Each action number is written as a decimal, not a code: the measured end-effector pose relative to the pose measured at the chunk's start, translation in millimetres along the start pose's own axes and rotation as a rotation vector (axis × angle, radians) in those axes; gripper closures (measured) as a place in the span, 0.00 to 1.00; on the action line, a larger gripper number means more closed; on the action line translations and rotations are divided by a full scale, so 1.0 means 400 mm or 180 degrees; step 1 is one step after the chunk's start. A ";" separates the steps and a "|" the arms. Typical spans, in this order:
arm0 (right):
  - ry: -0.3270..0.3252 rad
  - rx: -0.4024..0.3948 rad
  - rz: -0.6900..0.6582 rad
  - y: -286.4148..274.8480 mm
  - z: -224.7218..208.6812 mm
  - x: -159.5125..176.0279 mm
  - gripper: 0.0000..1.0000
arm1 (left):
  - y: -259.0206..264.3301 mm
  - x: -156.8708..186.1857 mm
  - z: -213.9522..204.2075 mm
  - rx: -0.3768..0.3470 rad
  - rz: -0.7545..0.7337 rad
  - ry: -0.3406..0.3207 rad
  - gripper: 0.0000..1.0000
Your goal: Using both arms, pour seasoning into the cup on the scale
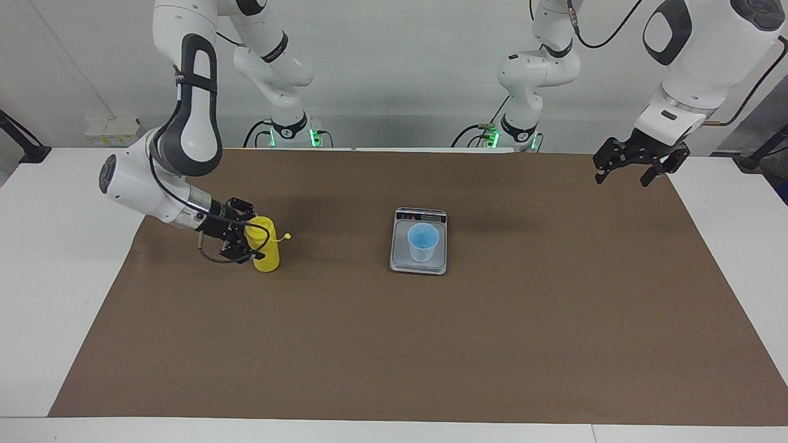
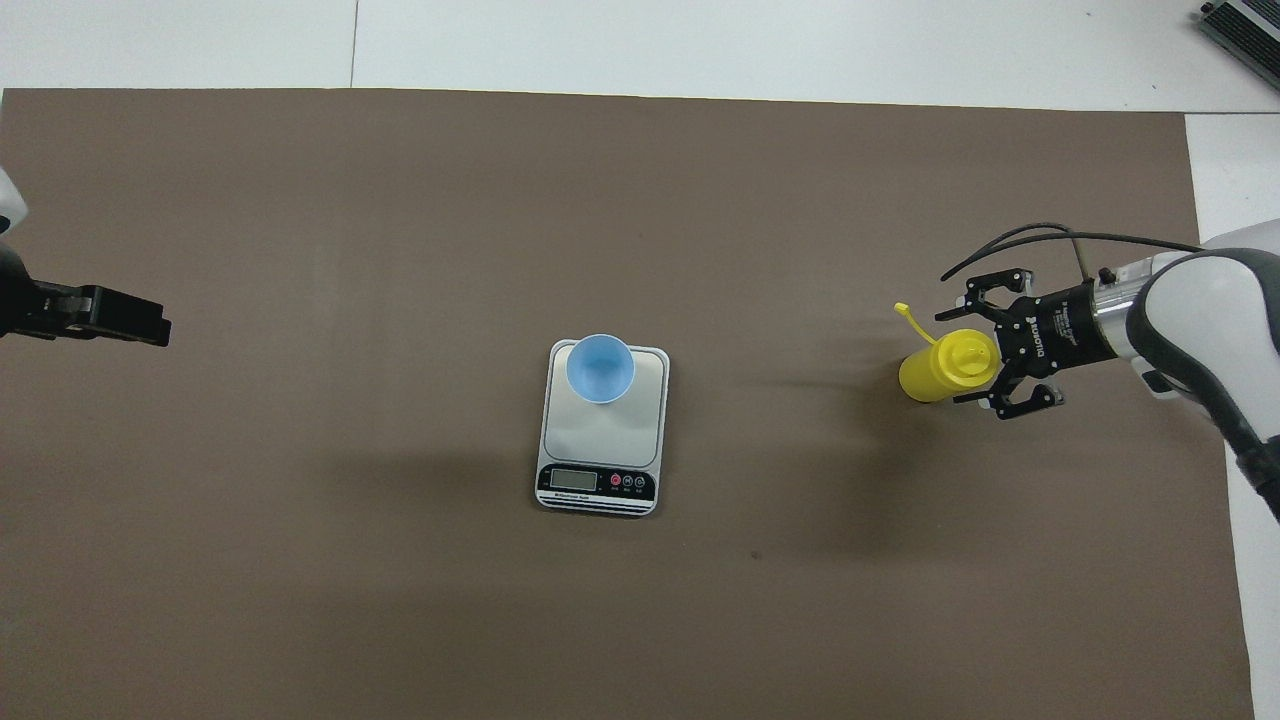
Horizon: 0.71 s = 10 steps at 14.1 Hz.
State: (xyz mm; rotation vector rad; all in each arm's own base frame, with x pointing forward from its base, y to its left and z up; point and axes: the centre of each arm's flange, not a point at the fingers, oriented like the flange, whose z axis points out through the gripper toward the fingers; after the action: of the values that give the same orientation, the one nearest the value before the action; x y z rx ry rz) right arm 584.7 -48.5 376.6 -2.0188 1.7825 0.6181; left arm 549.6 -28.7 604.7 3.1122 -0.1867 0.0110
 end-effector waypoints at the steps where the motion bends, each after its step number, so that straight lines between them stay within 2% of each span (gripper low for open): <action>1: 0.0074 0.0048 -0.0057 0.003 -0.027 -0.007 0.00 | 0.000 0.000 0.000 0.0000 0.0000 0.0000 0.00; 7: 0.0793 0.0037 -0.0818 0.018 -0.172 -0.086 0.00 | 0.000 0.000 0.000 0.0000 0.0000 0.0000 0.00; 10: 0.1053 -0.0055 -0.1393 0.022 -0.195 -0.185 0.00 | 0.000 0.000 0.000 0.0000 0.0000 0.0000 0.00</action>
State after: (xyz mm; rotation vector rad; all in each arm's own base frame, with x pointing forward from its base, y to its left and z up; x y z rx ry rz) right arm 574.4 -31.1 482.5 -2.5296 1.4143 0.1728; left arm 549.6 -28.7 604.7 3.1122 -0.1867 0.0110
